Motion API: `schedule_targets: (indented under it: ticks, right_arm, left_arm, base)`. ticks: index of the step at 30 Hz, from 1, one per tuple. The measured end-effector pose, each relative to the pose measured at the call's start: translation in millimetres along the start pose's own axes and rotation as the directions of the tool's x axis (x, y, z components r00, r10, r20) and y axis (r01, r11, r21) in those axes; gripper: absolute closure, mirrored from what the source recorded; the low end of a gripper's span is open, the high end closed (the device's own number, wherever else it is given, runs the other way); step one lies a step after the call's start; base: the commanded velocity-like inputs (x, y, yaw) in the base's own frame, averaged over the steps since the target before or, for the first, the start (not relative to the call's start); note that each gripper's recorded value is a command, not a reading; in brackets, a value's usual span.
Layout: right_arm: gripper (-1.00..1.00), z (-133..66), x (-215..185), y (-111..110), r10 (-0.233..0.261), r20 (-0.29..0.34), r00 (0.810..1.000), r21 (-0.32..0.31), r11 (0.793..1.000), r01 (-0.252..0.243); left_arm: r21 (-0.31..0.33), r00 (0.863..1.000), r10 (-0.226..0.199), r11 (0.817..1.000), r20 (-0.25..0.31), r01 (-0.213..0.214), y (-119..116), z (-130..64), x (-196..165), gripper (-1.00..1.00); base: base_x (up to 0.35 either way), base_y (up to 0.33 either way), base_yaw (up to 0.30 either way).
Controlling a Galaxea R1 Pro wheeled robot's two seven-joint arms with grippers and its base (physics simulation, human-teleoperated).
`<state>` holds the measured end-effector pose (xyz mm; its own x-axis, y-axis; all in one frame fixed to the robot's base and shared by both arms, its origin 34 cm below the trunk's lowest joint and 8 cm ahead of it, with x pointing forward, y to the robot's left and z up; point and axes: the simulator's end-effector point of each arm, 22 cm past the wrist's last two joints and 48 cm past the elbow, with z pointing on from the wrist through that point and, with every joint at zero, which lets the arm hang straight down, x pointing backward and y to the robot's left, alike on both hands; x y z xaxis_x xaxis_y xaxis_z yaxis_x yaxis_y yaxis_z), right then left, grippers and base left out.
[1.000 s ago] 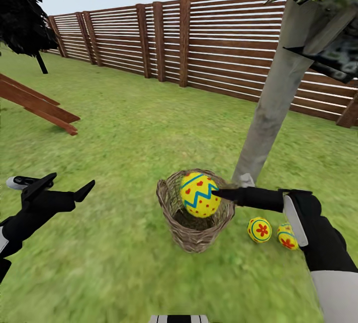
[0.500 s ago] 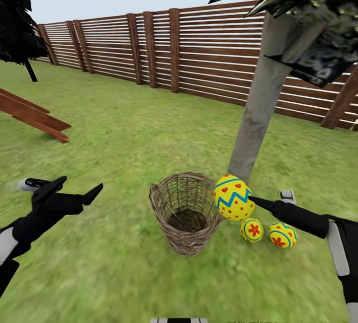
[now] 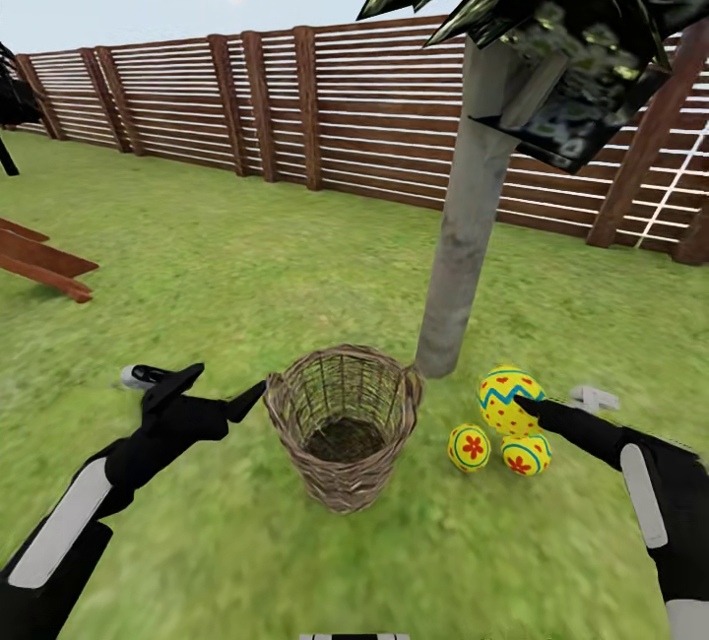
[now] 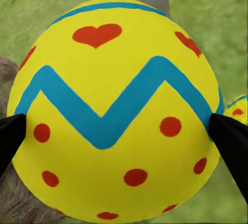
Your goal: Take the three Easter eggs out of the wicker basket on the lawn in the garden, then place them on the lawn next to a single tree (choose any tree) so that all three eggs are next to the same tree and none are left in the basket.
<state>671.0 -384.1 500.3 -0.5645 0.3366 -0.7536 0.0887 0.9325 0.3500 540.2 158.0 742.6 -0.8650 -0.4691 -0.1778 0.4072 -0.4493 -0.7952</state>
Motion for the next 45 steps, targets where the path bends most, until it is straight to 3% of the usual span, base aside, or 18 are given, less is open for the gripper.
schedule_targets:
  ticks: [2,3,4,6,9,12,13,14,17,20,26,30,45]
  right_arm:
    - [1.0,8.1,7.9,12.2,-0.049,-0.016,0.999,0.006,0.999,0.049]
    - [1.0,10.9,11.5,8.3,-0.075,-0.028,0.997,0.051,0.996,0.077]
    - [1.0,7.5,9.0,-23.4,-0.099,-0.032,0.995,0.213,0.972,0.103]
    - [1.0,4.1,3.0,-31.9,-0.106,-0.017,0.994,0.257,0.96,0.106]
    - [1.0,0.5,-2.4,-41.4,-0.126,-0.004,0.992,0.308,0.944,0.121]
    - [1.0,-8.4,-22.3,-58.5,-0.19,0.058,0.98,0.433,0.889,0.147]
    - [1.0,-8.8,-23.3,-57.3,-0.218,0.055,0.974,0.467,0.868,0.168]
    - [1.0,-10.2,-24.0,-58.8,-0.224,0.055,0.973,0.482,0.859,0.171]
    - [1.0,-10.4,-24.0,-56.7,-0.232,0.053,0.971,0.491,0.853,0.177]
    - [1.0,-10.5,-24.4,-54.9,-0.237,0.052,0.97,0.49,0.852,0.182]
    - [1.0,-11.1,-24.6,-53.9,-0.238,0.054,0.97,0.492,0.852,0.182]
    - [1.0,-11.6,-34.4,-52.2,-0.246,0.108,0.963,0.49,0.856,0.164]
    - [1.0,-15.4,-40.3,-49.1,-0.248,0.125,0.961,0.488,0.859,0.158]
  left_arm:
    - [-0.076,1.0,-0.012,0.997,0.008,0.013,24.7,8.4,5.0,-1.0]
    - [-0.109,1.0,-0.021,0.994,0.016,0.023,37.3,14.2,8.2,-1.0]
    - [-0.137,0.999,-0.031,0.99,0.021,0.033,51.0,23.0,14.2,-1.0]
    - [-0.19,1.0,-0.025,0.981,0.009,0.027,68.8,31.3,23.0,-1.0]
    - [-0.196,0.999,-0.032,0.98,-0.002,0.031,84.3,56.1,41.1,-1.0]
    - [-0.215,0.995,-0.06,0.976,-0.081,0.042,99.2,77.6,75.2,-1.0]
    - [-0.248,0.994,-0.068,0.968,-0.086,0.045,109.5,85.5,81.9,-1.0]
    - [-0.269,0.993,-0.074,0.962,-0.091,0.047,115.2,89.5,85.9,-1.0]
    - [-0.295,0.984,-0.1,0.954,-0.15,0.052,124.8,108.6,111.0,-1.0]
    - [-0.294,0.98,-0.102,0.955,-0.171,0.048,124.3,114.3,117.6,-1.0]
    - [-0.286,0.979,-0.097,0.957,-0.178,0.043,120.7,117.8,118.8,-1.0]
    - [-0.283,0.98,-0.091,0.959,-0.178,0.037,118.7,118.5,118.3,-1.0]
    - [-0.271,0.979,-0.07,0.963,-0.189,0.016,110.2,123.8,117.5,-1.0]
  base:
    - [0.0,0.0,-0.266]
    - [0.0,0.0,-0.268]
    - [0.0,0.0,-0.269]
    - [0.0,0.0,-0.269]
    - [0.0,0.0,-0.269]
    - [0.0,0.0,-0.269]
    - [0.0,0.0,-0.269]
    - [0.0,0.0,-0.269]
    - [0.0,0.0,-0.269]
    - [0.0,0.0,-0.269]
    - [0.0,0.0,-0.269]
    - [0.0,0.0,-0.269]
    - [0.0,0.0,-0.269]
